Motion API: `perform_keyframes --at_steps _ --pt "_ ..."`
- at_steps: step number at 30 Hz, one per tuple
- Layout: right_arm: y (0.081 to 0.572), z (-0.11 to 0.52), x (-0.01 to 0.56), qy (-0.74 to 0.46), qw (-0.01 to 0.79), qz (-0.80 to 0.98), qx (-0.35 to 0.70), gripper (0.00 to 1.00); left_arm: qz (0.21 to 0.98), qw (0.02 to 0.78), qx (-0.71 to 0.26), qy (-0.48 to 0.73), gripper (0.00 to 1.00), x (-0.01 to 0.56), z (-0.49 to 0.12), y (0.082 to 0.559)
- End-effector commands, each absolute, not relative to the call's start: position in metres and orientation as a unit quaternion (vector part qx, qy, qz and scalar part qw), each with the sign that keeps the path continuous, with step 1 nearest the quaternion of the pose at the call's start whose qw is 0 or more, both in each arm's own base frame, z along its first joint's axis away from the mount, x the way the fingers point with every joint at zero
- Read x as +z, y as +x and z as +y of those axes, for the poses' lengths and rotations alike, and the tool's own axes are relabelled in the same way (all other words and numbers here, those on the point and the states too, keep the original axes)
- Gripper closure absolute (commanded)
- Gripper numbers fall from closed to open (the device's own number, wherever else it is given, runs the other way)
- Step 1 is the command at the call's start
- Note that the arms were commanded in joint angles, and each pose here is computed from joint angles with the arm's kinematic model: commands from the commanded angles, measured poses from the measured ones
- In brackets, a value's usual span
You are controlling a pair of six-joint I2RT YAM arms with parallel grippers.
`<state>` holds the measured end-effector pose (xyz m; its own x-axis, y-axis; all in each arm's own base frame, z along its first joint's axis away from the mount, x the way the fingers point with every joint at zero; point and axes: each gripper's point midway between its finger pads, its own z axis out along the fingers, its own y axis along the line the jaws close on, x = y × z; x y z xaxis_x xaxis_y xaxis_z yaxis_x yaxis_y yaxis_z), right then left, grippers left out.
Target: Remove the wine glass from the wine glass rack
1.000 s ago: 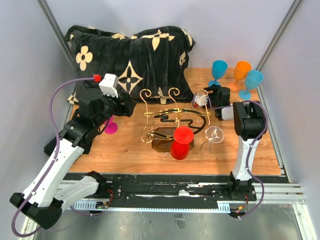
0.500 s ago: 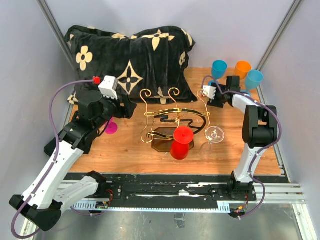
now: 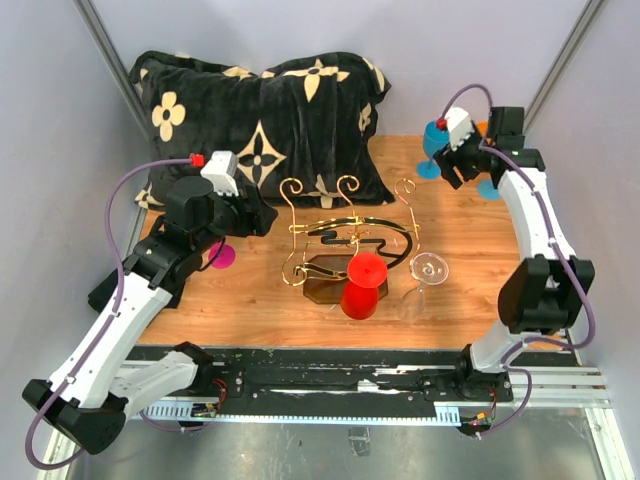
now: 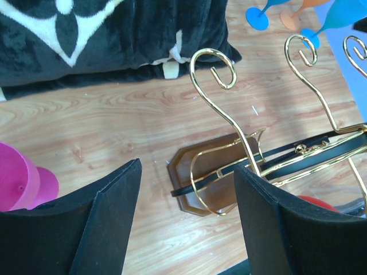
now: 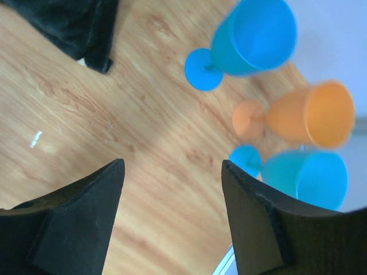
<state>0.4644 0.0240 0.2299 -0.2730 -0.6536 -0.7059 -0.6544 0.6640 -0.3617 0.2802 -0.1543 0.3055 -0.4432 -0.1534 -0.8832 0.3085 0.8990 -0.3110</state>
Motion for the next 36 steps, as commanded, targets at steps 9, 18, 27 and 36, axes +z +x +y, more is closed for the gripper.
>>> perform_keyframes --at_steps 9,18,27,36 --pt "0.342 0.042 0.293 0.019 0.343 0.925 0.162 0.38 0.816 0.479 -0.322 0.016 0.49 0.361 -0.185 0.259" --pt "0.256 0.095 0.297 0.038 0.361 0.87 0.333 0.44 0.818 0.419 -0.386 0.078 0.5 0.37 -0.242 0.227" --pt "0.219 0.104 0.277 0.042 0.347 0.867 0.355 0.47 0.809 0.403 -0.418 0.092 0.51 0.359 -0.261 0.221" --pt "0.199 0.107 0.262 0.037 0.327 0.873 0.359 0.53 0.824 0.379 -0.409 0.101 0.51 0.328 -0.283 0.23"
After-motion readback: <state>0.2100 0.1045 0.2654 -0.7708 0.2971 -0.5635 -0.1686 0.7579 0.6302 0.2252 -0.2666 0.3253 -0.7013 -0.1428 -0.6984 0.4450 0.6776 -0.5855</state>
